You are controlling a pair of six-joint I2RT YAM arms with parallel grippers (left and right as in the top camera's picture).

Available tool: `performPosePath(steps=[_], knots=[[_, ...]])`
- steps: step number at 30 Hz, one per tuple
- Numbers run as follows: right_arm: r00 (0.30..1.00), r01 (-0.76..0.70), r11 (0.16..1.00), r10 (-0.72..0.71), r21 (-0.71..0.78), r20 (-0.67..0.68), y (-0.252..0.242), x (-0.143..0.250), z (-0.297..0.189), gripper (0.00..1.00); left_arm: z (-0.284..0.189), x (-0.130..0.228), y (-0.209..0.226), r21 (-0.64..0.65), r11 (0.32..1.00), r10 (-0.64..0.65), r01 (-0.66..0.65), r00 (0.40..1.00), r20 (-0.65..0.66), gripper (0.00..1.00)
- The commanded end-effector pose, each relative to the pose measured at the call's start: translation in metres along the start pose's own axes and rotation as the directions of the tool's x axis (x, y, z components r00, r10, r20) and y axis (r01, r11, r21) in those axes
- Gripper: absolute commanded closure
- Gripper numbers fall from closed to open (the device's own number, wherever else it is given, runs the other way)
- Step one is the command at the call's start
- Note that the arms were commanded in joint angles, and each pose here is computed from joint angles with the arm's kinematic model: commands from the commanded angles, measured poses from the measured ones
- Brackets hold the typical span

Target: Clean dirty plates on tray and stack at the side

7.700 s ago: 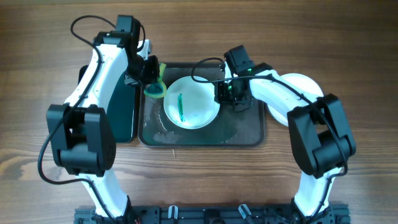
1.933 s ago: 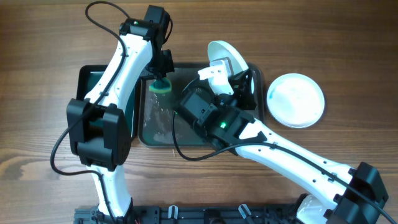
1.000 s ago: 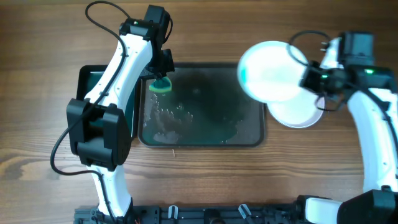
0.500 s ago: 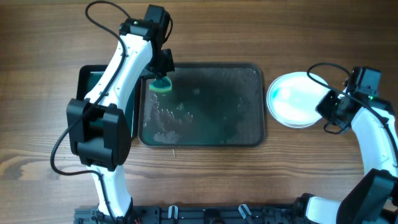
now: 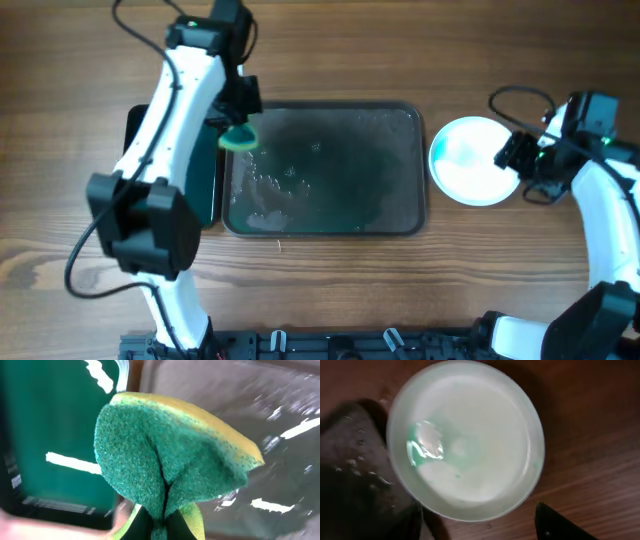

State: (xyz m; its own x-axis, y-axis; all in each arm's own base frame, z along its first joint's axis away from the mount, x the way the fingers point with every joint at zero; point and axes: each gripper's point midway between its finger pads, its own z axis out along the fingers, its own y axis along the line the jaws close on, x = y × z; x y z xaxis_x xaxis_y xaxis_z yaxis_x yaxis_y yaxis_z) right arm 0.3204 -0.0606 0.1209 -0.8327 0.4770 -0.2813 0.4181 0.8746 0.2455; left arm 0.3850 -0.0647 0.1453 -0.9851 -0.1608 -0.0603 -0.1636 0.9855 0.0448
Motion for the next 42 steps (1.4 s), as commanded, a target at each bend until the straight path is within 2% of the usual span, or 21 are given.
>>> performPosePath(steps=[1, 3, 9, 13, 17, 19, 20, 23, 25, 27, 28, 31, 32, 33, 35, 36, 42], knots=[[0.99, 0.137, 0.985, -0.133, -0.106, 0.041, 0.038, -0.009, -0.019, 0.2, -0.026, 0.01, 0.047, -0.086, 0.996, -0.016, 0.016, 1.0, -0.003, 0.96], [0.986, 0.164, 0.98, -0.161, -0.114, 0.033, 0.047, -0.005, -0.017, 0.16, -0.016, 0.015, 0.065, -0.113, 0.993, -0.047, 0.042, 0.998, -0.041, 0.96], [0.976, 0.22, 0.966, -0.219, -0.133, 0.021, 0.066, 0.005, -0.015, 0.16, 0.038, 0.025, 0.106, -0.133, 0.986, -0.119, 0.104, 0.986, -0.115, 0.96], [0.967, 0.253, 0.957, -0.252, -0.141, 0.022, 0.073, 0.008, -0.014, 0.16, 0.089, 0.024, 0.126, -0.12, 0.99, -0.085, 0.073, 0.992, -0.094, 0.96], [0.963, 0.267, 0.953, -0.267, -0.142, 0.019, 0.074, 0.009, -0.014, 0.16, 0.12, 0.023, 0.134, -0.107, 0.991, -0.081, 0.075, 0.995, -0.053, 0.96], [0.963, 0.268, 0.953, -0.269, -0.142, 0.018, 0.074, 0.01, -0.014, 0.15, 0.124, 0.022, 0.134, -0.105, 0.991, -0.084, 0.08, 0.996, -0.038, 0.8], [0.961, 0.276, 0.951, -0.276, -0.142, 0.019, 0.074, 0.01, -0.014, 0.15, 0.124, 0.021, 0.135, -0.108, 0.991, -0.084, 0.08, 0.996, -0.033, 0.76], [0.952, 0.305, 0.941, -0.305, -0.143, 0.024, 0.075, 0.01, -0.014, 0.13, 0.113, 0.012, 0.135, -0.104, 0.99, -0.093, 0.093, 0.996, 0.003, 0.61], [0.948, 0.317, 0.937, -0.316, -0.146, 0.028, 0.076, 0.01, -0.015, 0.04, 0.095, 0.004, 0.135, -0.1, 0.99, -0.095, 0.098, 0.995, 0.036, 0.5], [0.947, 0.322, 0.936, -0.32, -0.146, 0.034, 0.076, 0.009, -0.018, 0.04, 0.075, 0.0, 0.136, -0.096, 0.99, -0.097, 0.102, 0.994, 0.06, 0.49], [0.945, 0.327, 0.934, -0.325, -0.147, 0.035, 0.076, 0.009, -0.02, 0.04, 0.057, -0.003, 0.137, -0.093, 0.99, -0.097, 0.104, 0.992, 0.078, 0.45], [0.935, 0.355, 0.921, -0.352, -0.157, 0.047, 0.08, 0.01, -0.032, 0.04, 0.012, -0.008, 0.132, -0.049, 0.993, -0.099, 0.106, 0.986, 0.132, 0.22], [0.933, 0.36, 0.919, -0.356, -0.16, 0.058, 0.082, 0.009, -0.039, 0.04, -0.004, -0.009, 0.126, -0.011, 0.995, -0.1, 0.103, 0.983, 0.155, 0.2], [0.931, 0.364, 0.918, -0.357, -0.16, 0.072, 0.084, 0.007, -0.048, 0.04, -0.024, -0.011, 0.118, 0.05, 0.994, -0.103, 0.095, 0.976, 0.193, 0.01], [0.926, 0.374, 0.913, -0.36, -0.161, 0.11, 0.088, 0.003, -0.07, 0.02, -0.059, -0.012, 0.097, 0.187, 0.981, -0.106, 0.056, 0.956, 0.274, 0.0], [0.923, 0.38, 0.911, -0.362, -0.16, 0.132, 0.09, 0.002, -0.081, 0.0, -0.067, -0.01, 0.094, 0.207, 0.977, -0.107, 0.047, 0.951, 0.291, 0.0], [0.888, 0.424, 0.893, -0.376, -0.151, 0.265, 0.093, 0.016, -0.146, 0.0, -0.083, -0.005, 0.094, 0.215, 0.976, -0.109, 0.038, 0.938, 0.328, 0.0]])
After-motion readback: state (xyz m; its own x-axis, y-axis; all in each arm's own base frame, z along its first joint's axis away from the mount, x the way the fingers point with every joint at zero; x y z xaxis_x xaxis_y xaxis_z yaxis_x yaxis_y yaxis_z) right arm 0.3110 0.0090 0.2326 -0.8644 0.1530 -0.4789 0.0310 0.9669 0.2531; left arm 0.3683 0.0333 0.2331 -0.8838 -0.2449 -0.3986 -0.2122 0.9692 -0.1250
